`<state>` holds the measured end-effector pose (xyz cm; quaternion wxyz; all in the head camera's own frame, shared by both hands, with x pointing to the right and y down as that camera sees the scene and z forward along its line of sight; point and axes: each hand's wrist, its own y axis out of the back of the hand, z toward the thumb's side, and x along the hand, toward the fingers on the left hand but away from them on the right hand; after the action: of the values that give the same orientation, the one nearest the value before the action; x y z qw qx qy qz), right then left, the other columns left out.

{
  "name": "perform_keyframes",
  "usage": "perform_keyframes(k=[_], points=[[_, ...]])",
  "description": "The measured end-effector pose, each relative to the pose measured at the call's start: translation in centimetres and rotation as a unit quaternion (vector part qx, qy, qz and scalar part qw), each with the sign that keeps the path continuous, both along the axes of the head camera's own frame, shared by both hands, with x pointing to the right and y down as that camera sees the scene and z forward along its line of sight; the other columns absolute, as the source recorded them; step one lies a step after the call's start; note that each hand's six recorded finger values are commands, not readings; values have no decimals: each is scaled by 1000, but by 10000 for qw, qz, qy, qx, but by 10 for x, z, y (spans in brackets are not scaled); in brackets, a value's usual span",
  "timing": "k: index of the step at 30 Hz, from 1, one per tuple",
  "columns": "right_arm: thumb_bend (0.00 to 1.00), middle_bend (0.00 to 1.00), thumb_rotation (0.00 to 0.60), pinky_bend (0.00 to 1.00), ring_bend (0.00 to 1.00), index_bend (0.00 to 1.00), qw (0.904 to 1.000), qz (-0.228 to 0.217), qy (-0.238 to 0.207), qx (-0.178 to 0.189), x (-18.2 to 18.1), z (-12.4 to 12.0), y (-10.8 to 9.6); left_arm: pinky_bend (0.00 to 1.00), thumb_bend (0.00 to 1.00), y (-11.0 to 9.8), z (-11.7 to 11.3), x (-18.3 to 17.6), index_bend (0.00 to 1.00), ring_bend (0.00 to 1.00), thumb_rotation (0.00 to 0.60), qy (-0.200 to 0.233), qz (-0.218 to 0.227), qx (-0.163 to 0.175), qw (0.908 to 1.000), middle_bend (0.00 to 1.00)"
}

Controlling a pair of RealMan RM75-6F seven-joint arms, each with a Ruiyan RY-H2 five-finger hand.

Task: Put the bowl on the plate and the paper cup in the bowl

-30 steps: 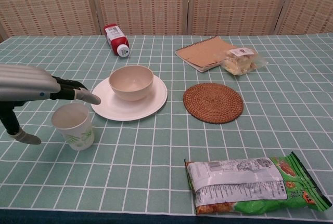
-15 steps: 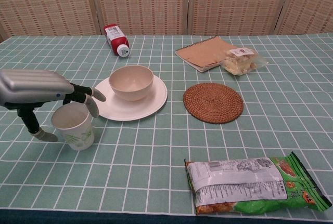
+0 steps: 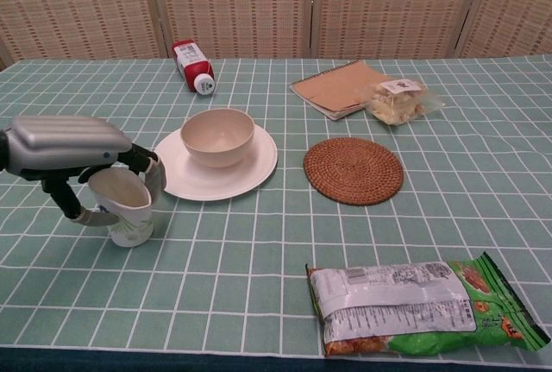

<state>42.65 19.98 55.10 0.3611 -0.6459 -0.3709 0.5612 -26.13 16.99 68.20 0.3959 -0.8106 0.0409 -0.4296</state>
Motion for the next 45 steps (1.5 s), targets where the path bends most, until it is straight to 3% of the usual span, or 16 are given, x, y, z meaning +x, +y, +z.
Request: perform_keyframes(k=[7,15,19,30,45], points=[[228,237,600,304,157,124,10000,1,2,-2,0,0,-1,662,338,-17,-13,1,379,395,600,66,-102,174,9998,291],[228,237,600,304,156,124,10000,-5,-14,-2,0,1,-1,662,338,-67,-43,7,366,385,600,407,-648,444,9961,290],[228,237,600,304,157,124,10000,-14,-29,-3,-1,2,-1,662,338,-85,-49,11,358,376,600,492,-875,387,9942,290],[228,237,600,304,156,124,10000,-35,-30,0,-1,2,-2,662,338,-120,-32,29,343,371,600,381,-1290,170,9908,291],[228,237,600,304,156,124,10000,22,-16,-8,3,2,-1,662,337,-133,-3,69,337,364,600,265,-1363,106,9903,290]])
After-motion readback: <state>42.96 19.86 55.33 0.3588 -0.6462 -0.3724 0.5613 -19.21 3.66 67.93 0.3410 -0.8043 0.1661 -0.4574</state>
